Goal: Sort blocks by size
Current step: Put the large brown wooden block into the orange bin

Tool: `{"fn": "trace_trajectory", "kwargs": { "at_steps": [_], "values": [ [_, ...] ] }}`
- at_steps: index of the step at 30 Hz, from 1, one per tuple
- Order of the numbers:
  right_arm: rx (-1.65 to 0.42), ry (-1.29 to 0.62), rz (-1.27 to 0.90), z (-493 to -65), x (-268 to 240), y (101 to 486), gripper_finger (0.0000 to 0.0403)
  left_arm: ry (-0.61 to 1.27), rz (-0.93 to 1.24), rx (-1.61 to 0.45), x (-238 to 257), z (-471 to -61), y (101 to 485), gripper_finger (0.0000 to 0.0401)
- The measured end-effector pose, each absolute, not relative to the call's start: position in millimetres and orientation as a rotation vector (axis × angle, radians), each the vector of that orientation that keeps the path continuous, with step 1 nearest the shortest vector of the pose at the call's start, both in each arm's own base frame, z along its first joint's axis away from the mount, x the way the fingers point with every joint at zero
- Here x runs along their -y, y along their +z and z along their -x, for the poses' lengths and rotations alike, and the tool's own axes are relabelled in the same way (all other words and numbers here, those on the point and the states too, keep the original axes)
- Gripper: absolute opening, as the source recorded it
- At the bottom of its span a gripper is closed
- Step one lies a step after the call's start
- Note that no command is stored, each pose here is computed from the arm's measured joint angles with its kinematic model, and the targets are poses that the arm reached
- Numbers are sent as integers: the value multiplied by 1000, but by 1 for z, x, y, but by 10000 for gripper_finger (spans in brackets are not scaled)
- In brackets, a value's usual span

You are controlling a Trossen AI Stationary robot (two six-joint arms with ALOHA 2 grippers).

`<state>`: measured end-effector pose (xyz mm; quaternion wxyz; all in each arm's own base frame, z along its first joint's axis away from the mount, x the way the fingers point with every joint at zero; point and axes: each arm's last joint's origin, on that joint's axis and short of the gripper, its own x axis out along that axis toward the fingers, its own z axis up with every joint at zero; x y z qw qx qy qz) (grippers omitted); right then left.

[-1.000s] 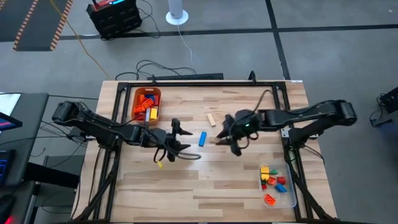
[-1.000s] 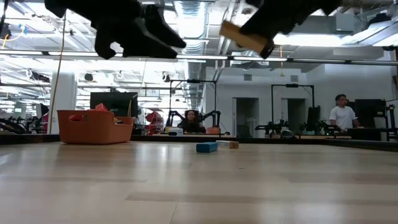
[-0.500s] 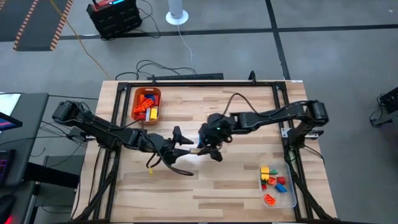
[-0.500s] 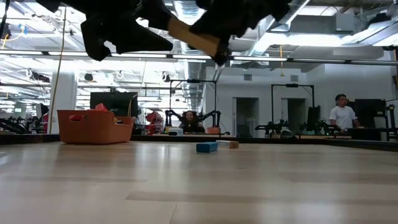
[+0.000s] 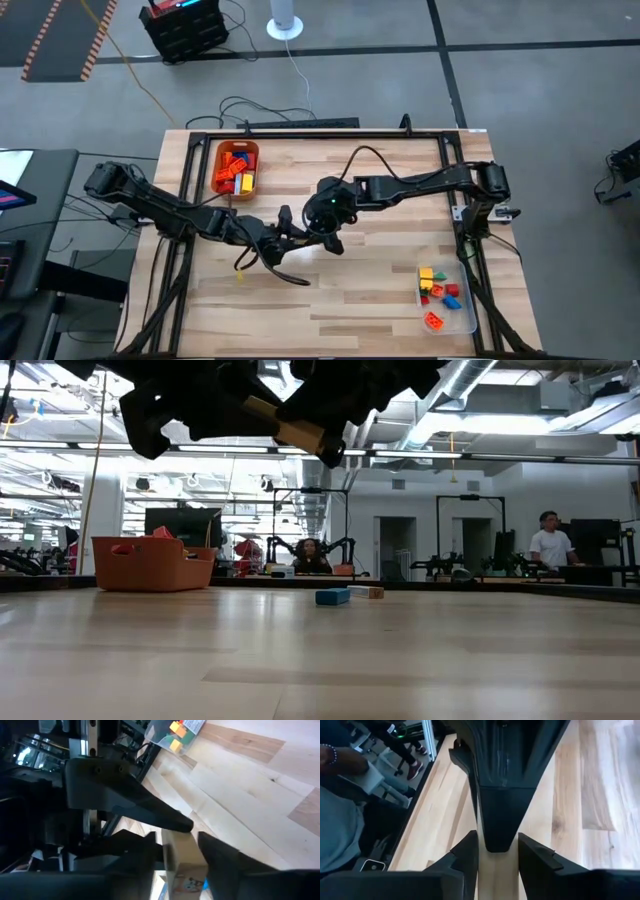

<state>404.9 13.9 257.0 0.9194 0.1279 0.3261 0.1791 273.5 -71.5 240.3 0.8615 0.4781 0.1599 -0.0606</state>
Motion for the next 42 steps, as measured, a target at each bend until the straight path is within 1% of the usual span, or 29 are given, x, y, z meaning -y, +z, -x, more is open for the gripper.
{"fn": "trace_trajectory", "kwargs": {
  "at_steps": [5, 11, 13, 14, 16, 18, 20, 22, 24, 27, 30, 32, 36, 39, 42],
  "values": [
    [-667, 371, -263, -405, -14, 257, 160, -117, -1005, -337, 71, -274, 241, 51],
    [-729, 358, -267, -396, -13, 260, 200, -94, -993, -394, 70, -272, 237, 49],
    [-786, 350, -267, -388, -13, 262, 210, -47, -1004, -478, 67, -269, 232, 49],
    [-831, 342, -268, -382, -13, 263, 214, 1, -1021, -549, 64, -266, 228, 49],
    [-904, 290, -257, -372, -12, 263, 219, 165, -1045, -698, 56, -257, 224, 53],
    [-998, 194, -246, -363, -10, 261, 220, 349, -1048, -828, 45, -245, 223, 57],
    [-1051, 102, -215, -357, -11, 260, 219, 458, -1009, -934, 33, -229, 223, 58],
    [-1085, 43, -185, -354, -11, 258, 217, 536, -897, -998, 21, -214, 223, 58],
    [-1091, 28, -169, -353, -12, 258, 215, 639, -720, -1019, 7, -200, 226, 58],
    [-1077, 30, -163, -355, -12, 257, 213, 814, -462, -1015, -15, -185, 231, 58],
    [-1027, 34, -154, -359, -11, 260, 212, 935, -317, -986, -32, -177, 235, 58],
    [-996, 35, -153, -362, -11, 261, 212, 979, -282, -966, -40, -176, 237, 58],
    [-988, 38, -151, -363, -12, 262, 212, 1003, -306, -926, -58, -183, 243, 58],
    [-983, 41, -148, -363, -13, 262, 212, 942, -305, -938, -77, -189, 244, 58],
    [-978, 46, -138, -363, -15, 262, 212, 901, -238, -988, -102, -187, 237, 58]
  ]
}}
